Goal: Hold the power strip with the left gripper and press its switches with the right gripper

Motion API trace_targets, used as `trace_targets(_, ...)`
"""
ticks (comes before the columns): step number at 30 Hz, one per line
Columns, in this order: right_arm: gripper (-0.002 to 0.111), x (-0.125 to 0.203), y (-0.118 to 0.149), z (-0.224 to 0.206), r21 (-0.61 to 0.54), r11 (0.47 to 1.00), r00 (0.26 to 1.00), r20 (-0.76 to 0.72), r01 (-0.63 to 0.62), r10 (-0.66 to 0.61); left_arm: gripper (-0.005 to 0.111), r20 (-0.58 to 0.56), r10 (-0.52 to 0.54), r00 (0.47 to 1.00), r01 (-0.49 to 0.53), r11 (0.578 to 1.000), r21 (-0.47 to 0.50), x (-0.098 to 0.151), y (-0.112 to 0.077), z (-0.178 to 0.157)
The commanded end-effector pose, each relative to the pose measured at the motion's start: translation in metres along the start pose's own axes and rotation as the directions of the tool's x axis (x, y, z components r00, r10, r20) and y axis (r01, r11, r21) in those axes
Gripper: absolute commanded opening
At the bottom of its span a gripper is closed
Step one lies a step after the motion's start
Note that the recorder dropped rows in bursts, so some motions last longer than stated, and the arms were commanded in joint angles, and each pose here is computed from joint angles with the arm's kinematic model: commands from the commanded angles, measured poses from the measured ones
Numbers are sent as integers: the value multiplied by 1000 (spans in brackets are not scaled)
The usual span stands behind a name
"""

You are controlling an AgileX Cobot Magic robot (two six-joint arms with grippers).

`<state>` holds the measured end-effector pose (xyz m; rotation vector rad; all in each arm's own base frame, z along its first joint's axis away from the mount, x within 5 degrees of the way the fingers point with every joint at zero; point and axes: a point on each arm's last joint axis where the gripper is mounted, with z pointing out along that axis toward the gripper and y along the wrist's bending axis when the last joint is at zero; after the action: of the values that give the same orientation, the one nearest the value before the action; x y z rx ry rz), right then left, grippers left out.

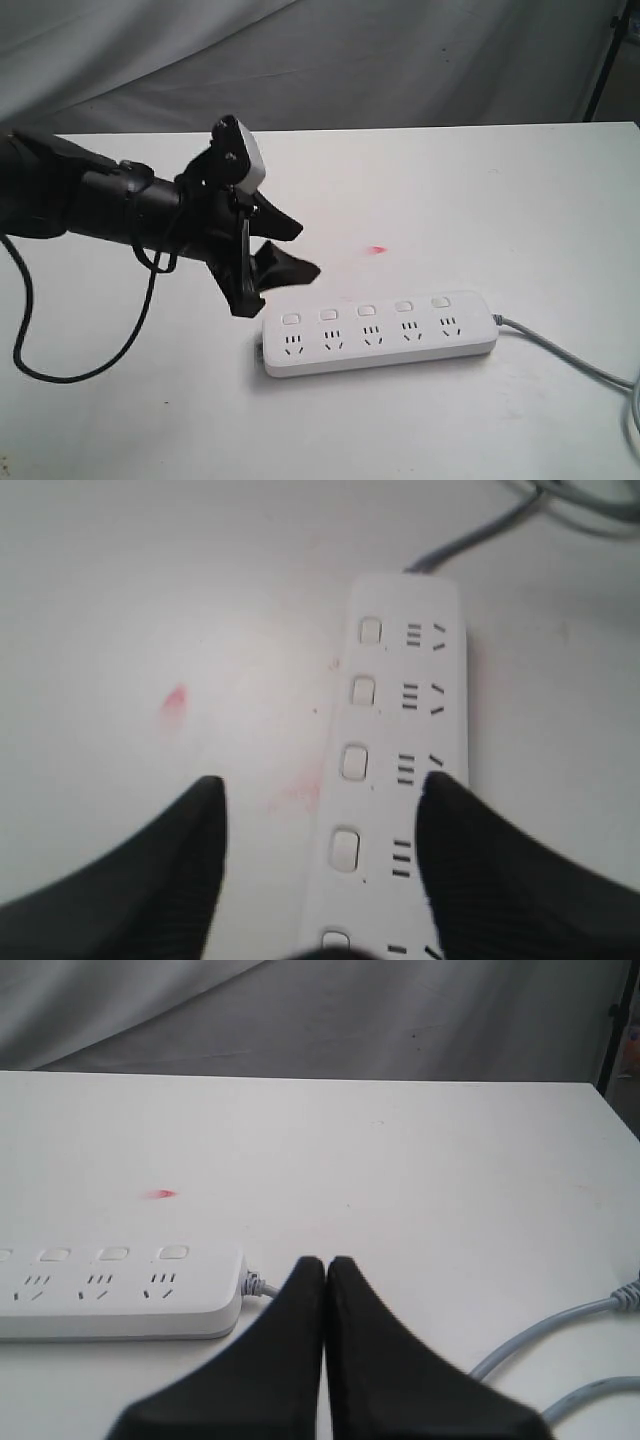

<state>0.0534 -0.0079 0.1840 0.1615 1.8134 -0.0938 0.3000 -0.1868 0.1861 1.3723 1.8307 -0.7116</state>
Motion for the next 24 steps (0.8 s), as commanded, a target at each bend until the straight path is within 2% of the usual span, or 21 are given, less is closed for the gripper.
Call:
trace_targets(1,0,1,0,0,3,1000,1000,3,0,0,21,100,19,995,-14,999,-44,-34,-11,-30)
trace_targets(2,0,1,0,0,3,1000,1000,3,0,0,13,111,13,994,-8,999,-49,-38,-12,-34)
trace_targets(3,0,1,0,0,3,1000,1000,3,0,0,0,136,3,991,5,998,-62,-46,-16,-43)
trace_targets(4,0,1,0,0,3,1000,1000,3,0,0,0,145,-11,989,21,998,-64,-49,-17,-47)
trace_targets(6,0,1,0,0,3,1000,1000,3,0,0,0,192,-194,962,206,977,-46,-61,-23,-60)
trace_targets(8,0,1,0,0,3,1000,1000,3,0,0,0,220,-266,939,280,959,-35,-67,-27,-69)
trace_targets(12,0,1,0,0,3,1000,1000,3,0,0,0,264,-226,938,248,967,-51,-79,-35,-86)
trace_targets(24,0,1,0,0,3,1000,1000,3,0,0,0,257,-216,942,238,969,-58,-79,-35,-86)
